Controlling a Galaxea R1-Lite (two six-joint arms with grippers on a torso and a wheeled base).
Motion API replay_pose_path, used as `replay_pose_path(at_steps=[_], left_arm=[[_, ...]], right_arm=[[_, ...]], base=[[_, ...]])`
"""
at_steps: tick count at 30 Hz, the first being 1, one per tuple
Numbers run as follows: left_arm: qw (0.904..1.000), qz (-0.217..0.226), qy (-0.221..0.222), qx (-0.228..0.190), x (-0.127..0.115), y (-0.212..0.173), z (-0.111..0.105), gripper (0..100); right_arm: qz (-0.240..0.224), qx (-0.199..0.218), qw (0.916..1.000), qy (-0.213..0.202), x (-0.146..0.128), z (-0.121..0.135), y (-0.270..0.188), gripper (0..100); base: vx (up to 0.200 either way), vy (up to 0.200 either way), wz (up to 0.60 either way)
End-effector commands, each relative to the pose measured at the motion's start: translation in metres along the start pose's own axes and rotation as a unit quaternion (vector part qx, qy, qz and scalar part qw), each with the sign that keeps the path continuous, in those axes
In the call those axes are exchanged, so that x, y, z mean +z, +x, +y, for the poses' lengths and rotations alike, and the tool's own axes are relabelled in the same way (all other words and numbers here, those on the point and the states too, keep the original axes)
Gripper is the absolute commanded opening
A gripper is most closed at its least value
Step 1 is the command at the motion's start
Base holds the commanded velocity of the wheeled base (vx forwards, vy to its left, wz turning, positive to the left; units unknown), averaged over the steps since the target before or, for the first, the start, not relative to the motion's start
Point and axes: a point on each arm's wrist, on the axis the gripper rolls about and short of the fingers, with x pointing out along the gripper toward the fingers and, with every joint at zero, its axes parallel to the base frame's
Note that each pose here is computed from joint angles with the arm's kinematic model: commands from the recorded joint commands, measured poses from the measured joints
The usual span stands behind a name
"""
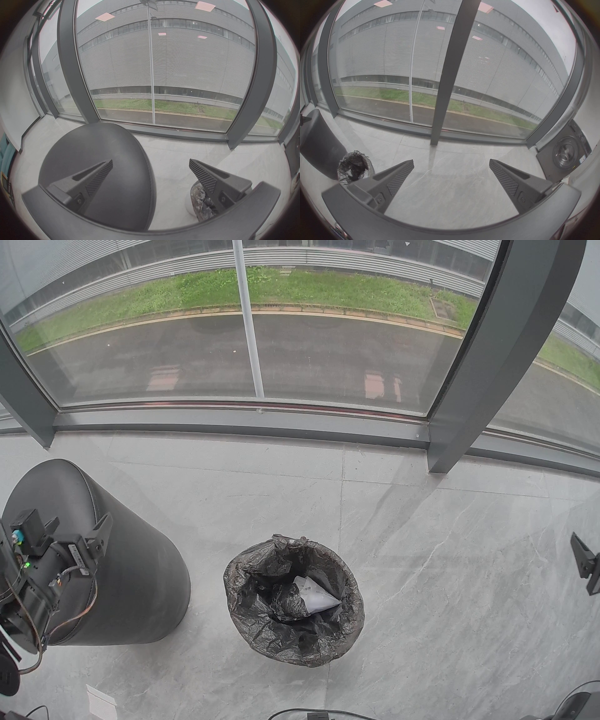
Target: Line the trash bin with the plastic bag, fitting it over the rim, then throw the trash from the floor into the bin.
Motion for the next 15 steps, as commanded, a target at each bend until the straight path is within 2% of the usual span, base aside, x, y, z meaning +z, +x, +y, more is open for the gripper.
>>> replay_pose_path(at_steps=[1, 7, 15], left_arm=[[0.9996, -0.027, 0.002, 0.005, 0.002, -0.049, 0.018, 100], [0.9995, -0.028, 0.013, 0.006, -0.003, -0.080, 0.030, 100], [0.9996, -0.023, 0.013, 0.012, -0.030, -0.133, 0.052, 100]], right_arm=[[-0.059, -0.053, 0.9968, 0.013, -0.025, -0.030, -0.037, 100], [-0.084, -0.063, 0.9940, 0.030, -0.035, -0.037, -0.049, 100], [-0.109, -0.091, 0.9887, 0.047, -0.055, -0.044, -0.062, 100]], base=[[0.000, 0.000, 0.00], [0.000, 0.000, 0.00], [0.000, 0.000, 0.00]])
